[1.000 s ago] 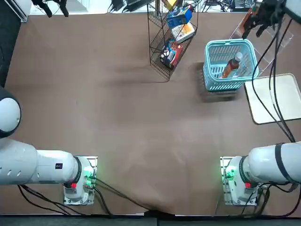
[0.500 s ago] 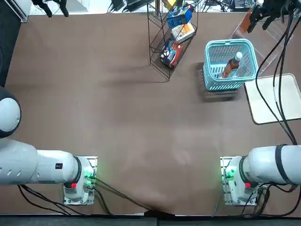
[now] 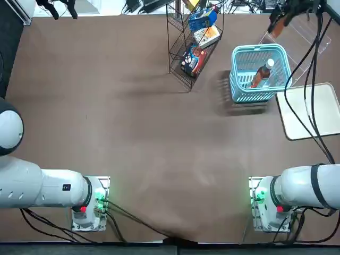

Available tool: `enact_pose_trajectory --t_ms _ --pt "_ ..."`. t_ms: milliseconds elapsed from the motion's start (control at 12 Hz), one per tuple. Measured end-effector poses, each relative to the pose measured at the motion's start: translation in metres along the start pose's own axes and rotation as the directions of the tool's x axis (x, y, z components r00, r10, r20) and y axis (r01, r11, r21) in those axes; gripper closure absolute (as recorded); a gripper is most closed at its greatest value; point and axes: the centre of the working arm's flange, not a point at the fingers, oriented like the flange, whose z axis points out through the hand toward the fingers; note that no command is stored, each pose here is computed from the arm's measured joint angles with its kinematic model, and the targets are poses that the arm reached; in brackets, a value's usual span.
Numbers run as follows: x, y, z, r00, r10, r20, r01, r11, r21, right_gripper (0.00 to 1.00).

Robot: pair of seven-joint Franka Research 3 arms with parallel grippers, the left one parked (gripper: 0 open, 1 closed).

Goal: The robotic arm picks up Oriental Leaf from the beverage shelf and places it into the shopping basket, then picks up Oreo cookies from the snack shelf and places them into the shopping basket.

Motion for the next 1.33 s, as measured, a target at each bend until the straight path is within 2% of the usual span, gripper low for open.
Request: enact_pose_trajectory --t_ms 250,500,833,1000,1083,1333 --pt "0.015 -0.015 0.000 0.987 -0.131 -0.094 0.137 0.989 0.052 0.00" --pt "0.027 -0.017 0.011 0.956 -0.216 -0.201 0.240 0.965 0.108 0.00" --pt "0.034 -0.015 0.036 0.885 -0.317 -0.342 0.381 0.914 0.137 0.00" --pt "0.034 -0.013 0.048 0.833 -0.358 -0.422 0.446 0.886 0.130 0.00" --pt "0.032 -0.013 0.061 0.790 -0.362 -0.495 0.486 0.862 0.145 0.00" --pt "0.028 -0.009 0.089 0.732 -0.355 -0.582 0.521 0.842 0.142 0.00"
